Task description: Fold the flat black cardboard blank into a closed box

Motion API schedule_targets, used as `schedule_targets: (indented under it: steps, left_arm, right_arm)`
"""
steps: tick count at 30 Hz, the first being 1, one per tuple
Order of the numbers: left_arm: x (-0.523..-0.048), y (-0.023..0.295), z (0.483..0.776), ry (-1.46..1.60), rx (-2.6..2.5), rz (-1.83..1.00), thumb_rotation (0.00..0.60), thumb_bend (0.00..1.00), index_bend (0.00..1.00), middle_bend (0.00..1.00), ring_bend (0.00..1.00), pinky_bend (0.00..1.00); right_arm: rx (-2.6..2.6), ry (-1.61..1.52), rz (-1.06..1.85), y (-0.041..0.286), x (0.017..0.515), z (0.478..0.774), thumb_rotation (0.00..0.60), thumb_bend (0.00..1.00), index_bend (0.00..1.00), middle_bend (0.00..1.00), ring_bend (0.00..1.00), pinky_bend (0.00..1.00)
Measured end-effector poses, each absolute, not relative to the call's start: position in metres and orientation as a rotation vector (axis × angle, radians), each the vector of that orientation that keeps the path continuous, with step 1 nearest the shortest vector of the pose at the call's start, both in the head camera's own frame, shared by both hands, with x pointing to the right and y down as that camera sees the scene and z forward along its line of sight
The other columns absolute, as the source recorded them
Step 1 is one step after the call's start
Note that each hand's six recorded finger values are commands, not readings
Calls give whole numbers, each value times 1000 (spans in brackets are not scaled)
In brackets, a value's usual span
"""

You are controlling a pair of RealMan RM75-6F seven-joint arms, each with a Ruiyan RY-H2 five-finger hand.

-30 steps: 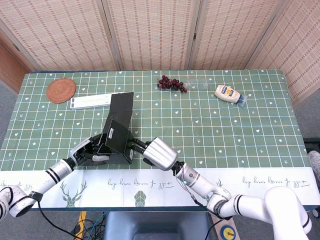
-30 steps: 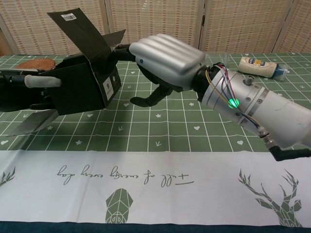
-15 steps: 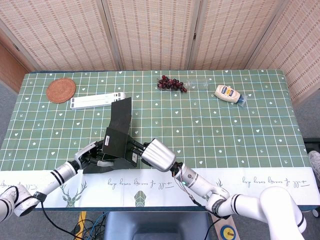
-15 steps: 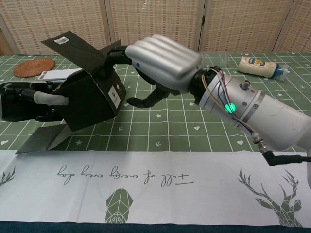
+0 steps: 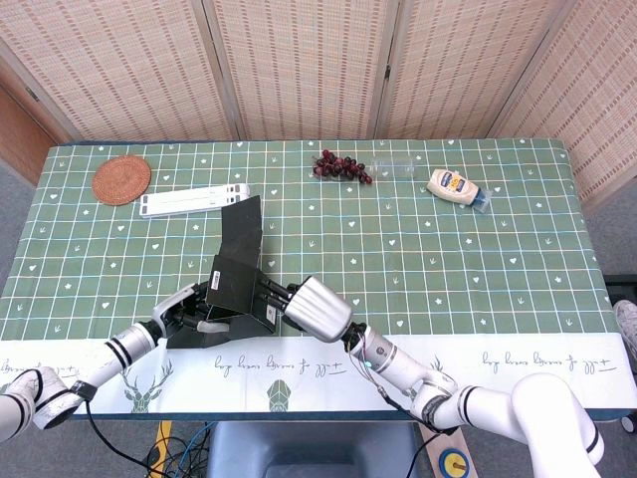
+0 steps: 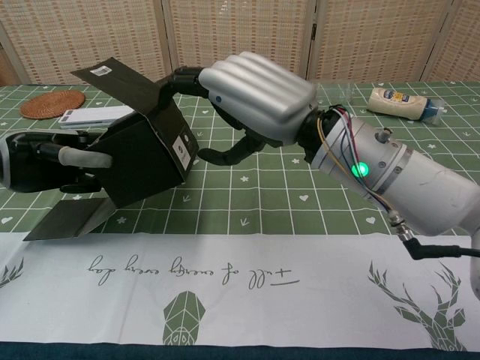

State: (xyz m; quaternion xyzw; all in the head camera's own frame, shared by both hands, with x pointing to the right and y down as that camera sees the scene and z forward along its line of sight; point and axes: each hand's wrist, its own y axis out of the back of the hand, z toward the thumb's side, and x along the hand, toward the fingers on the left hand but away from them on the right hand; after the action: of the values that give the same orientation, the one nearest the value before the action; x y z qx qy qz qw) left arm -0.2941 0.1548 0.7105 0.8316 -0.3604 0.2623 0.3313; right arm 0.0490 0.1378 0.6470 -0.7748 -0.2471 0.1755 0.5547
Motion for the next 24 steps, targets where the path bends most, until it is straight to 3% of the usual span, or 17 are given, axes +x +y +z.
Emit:
schedule_targets:
  steps: [3,14,20,24]
  left_arm:
    - [-293,155,711,-937,2177,689,600,113,232,226,705,880]
    - [-288,155,713,-926,2194,705,600,113,232,226,642,880]
    - [-285,153,712,-919,2229,725,600,112,232,226,748,880]
    - [-282,153,713,-907,2271,748,600,113,234,226,652,880]
  right_arm:
    - [-1827,-594,408,137,50,647,600,313,130,228,755,1000]
    - [-1820,-588,387,138,42,648,600,302,89,210,754,1000]
    - [-1807,-581,376,139,43,648,600,295,89,206,754,1000]
    - [-1803,-549,392,144,48,655,600,292,84,205,754,1000]
